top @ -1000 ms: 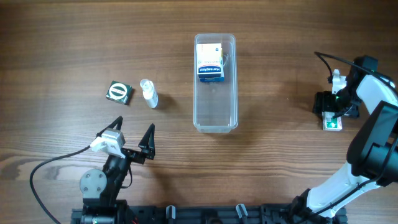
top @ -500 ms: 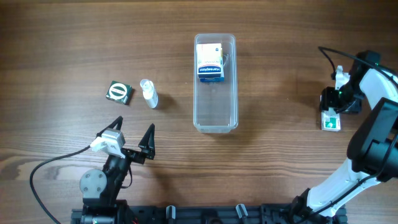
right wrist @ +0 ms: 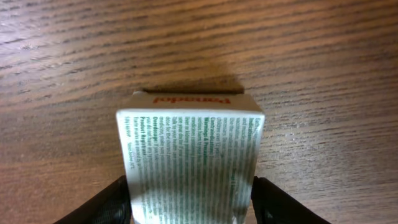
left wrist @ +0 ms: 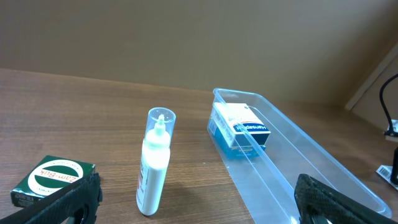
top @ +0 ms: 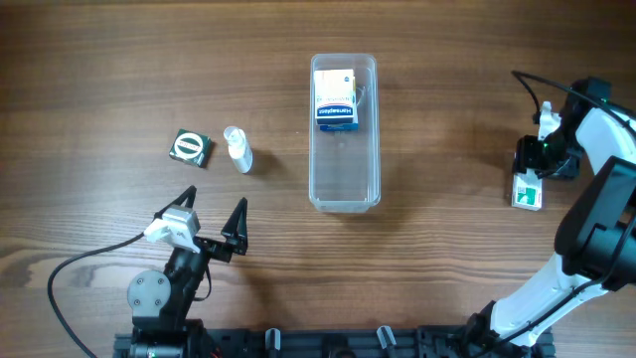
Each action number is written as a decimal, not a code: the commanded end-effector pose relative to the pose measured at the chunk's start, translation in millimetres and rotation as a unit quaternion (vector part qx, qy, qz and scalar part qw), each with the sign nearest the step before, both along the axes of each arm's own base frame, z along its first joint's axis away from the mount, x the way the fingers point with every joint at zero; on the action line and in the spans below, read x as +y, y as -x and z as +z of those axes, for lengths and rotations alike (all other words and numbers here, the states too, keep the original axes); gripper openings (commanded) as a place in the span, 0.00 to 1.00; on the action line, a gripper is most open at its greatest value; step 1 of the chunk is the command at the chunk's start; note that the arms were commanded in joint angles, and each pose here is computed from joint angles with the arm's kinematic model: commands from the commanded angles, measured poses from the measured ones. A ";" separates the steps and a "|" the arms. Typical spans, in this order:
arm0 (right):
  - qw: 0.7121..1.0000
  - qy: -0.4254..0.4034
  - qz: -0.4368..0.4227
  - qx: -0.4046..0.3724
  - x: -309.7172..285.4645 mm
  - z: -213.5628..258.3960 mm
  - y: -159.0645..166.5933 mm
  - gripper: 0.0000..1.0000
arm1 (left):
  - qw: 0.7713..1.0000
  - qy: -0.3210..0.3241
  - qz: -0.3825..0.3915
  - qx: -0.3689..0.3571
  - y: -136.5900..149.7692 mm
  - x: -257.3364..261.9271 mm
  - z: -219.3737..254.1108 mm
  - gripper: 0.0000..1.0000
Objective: Pack container
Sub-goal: 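Lower the right gripper and grasp the white-green Panadol box, then lift the Panadol box and carry it over the container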
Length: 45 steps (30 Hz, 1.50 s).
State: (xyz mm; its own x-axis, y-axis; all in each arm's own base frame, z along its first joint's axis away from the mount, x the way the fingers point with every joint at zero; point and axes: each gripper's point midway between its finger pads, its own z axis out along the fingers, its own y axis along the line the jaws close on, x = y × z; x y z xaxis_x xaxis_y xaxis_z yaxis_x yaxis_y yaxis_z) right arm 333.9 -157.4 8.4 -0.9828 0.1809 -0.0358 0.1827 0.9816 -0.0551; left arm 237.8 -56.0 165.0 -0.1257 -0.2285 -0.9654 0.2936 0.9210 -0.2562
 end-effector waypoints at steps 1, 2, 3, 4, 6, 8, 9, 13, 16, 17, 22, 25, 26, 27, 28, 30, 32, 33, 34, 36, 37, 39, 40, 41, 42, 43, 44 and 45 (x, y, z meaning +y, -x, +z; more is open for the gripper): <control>1.000 0.006 -0.016 -0.004 1.9 -0.2 5.5 0.63 | 1.000 -0.007 0.005 -0.003 -0.6 2.2 -1.9 1.00; 1.000 0.006 -0.016 -0.004 2.2 -1.7 6.1 0.63 | 1.000 -0.007 0.005 -0.003 -0.6 2.2 -1.9 1.00; 1.000 0.006 -0.017 -0.004 2.2 -2.6 6.5 0.63 | 1.000 -0.007 0.005 -0.003 -0.6 2.2 -1.9 1.00; 1.000 0.006 -0.018 -0.005 2.5 -3.5 6.7 0.63 | 1.000 -0.007 0.005 -0.003 -0.6 2.2 -1.9 1.00; 1.000 0.006 -0.018 -0.004 2.6 -4.6 7.6 0.61 | 1.000 -0.007 0.005 -0.003 -0.6 2.2 -2.0 1.00; 1.000 0.007 -0.018 -0.004 2.6 -4.9 7.5 0.53 | 1.000 -0.007 0.005 -0.003 -0.6 2.2 -2.0 1.00; 1.000 0.007 -0.018 -0.005 2.7 -4.9 7.3 0.51 | 1.000 -0.007 0.005 -0.003 -0.6 2.2 -1.9 1.00; 1.000 0.008 -0.020 -0.009 1.7 -4.4 5.1 0.50 | 1.000 -0.007 0.005 -0.003 -0.6 2.2 -1.9 1.00; 0.999 0.009 -0.027 -0.016 0.0 1.6 -0.5 0.49 | 1.000 -0.007 0.005 -0.003 -0.6 2.2 -1.9 1.00; 0.999 0.009 -0.029 -0.019 -0.7 5.6 -3.2 0.47 | 1.000 -0.007 0.005 -0.003 -0.6 2.2 -2.0 1.00; 0.999 0.009 -0.011 -0.046 9.4 34.1 -24.1 0.47 | 1.000 -0.007 0.005 -0.003 -0.6 2.2 -1.9 1.00; 0.996 -0.009 0.019 -0.090 33.7 62.7 -47.4 0.47 | 1.000 -0.007 0.005 -0.003 -0.6 2.2 -1.9 1.00; 0.994 -0.015 0.034 -0.107 45.9 76.8 -56.8 0.47 | 1.000 -0.007 0.005 -0.003 -0.6 2.2 -1.9 1.00; 0.991 -0.020 0.045 -0.122 57.0 89.6 -64.6 0.47 | 1.000 -0.007 0.005 -0.003 -0.6 2.2 -1.9 1.00; 0.989 -0.024 0.054 -0.138 70.5 105.4 -73.2 0.47 | 1.000 -0.007 0.005 -0.003 -0.6 2.2 -1.9 1.00; 0.980 -0.044 0.082 -0.179 108.5 144.9 -91.7 0.46 | 1.000 -0.007 0.005 -0.003 -0.6 2.2 -2.0 1.00; 0.969 -0.063 0.101 -0.216 147.4 180.4 -106.4 0.45 | 1.000 -0.007 0.005 -0.003 -0.6 2.2 -1.9 1.00; 0.965 -0.068 0.106 -0.232 165.5 195.1 -112.1 0.44 | 1.000 -0.007 0.005 -0.003 -0.6 2.2 -1.9 1.00; 0.957 -0.077 0.118 -0.253 191.9 213.6 -118.6 0.43 | 1.000 -0.007 0.005 -0.003 -0.6 2.2 -1.9 1.00; 0.943 -0.093 0.142 -0.286 236.3 234.6 -126.4 0.43 | 1.000 -0.007 0.005 -0.003 -0.6 2.2 -1.9 1.00; 0.937 -0.098 0.153 -0.300 258.0 241.0 -128.7 0.43 | 1.000 -0.007 0.005 -0.003 -0.6 2.2 -1.9 1.00; 0.925 -0.098 0.177 -0.323 292.9 246.0 -133.7 0.43 | 1.000 -0.007 0.005 -0.003 -0.6 2.2 -1.9 1.00; 0.919 -0.094 0.189 -0.332 307.4 247.3 -135.4 0.43 | 1.000 -0.007 0.005 -0.003 -0.6 2.2 -1.9 1.00; 0.917 -0.088 0.195 -0.337 320.8 244.4 -137.4 0.44 | 1.000 -0.007 0.005 -0.003 -0.6 2.2 -2.0 1.00; 0.917 -0.086 0.193 -0.338 331.4 240.2 -139.1 0.44 | 1.000 -0.007 0.005 -0.003 -0.6 2.2 -1.9 1.00; 0.917 -0.089 0.190 -0.341 338.2 238.9 -140.1 0.44 | 1.000 -0.007 0.005 -0.003 -0.6 2.2 -1.9 0.99; 0.916 -0.093 0.187 -0.341 345.9 234.7 -142.6 0.44 | 1.000 -0.007 0.005 -0.003 -0.6 2.2 -1.9 1.00; 0.916 -0.098 0.187 -0.342 353.7 230.0 -145.3 0.44 | 1.000 -0.007 0.005 -0.003 -0.6 2.2 -1.9 1.00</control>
State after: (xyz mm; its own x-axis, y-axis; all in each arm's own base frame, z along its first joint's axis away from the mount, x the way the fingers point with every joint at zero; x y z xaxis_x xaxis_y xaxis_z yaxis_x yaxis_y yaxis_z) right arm 466.5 184.6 256.8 -0.7178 -0.1474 -0.6805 -0.3056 0.9448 0.1177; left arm 237.8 -56.0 165.0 -0.1253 -0.2285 -0.9655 0.2937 0.9210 -0.2561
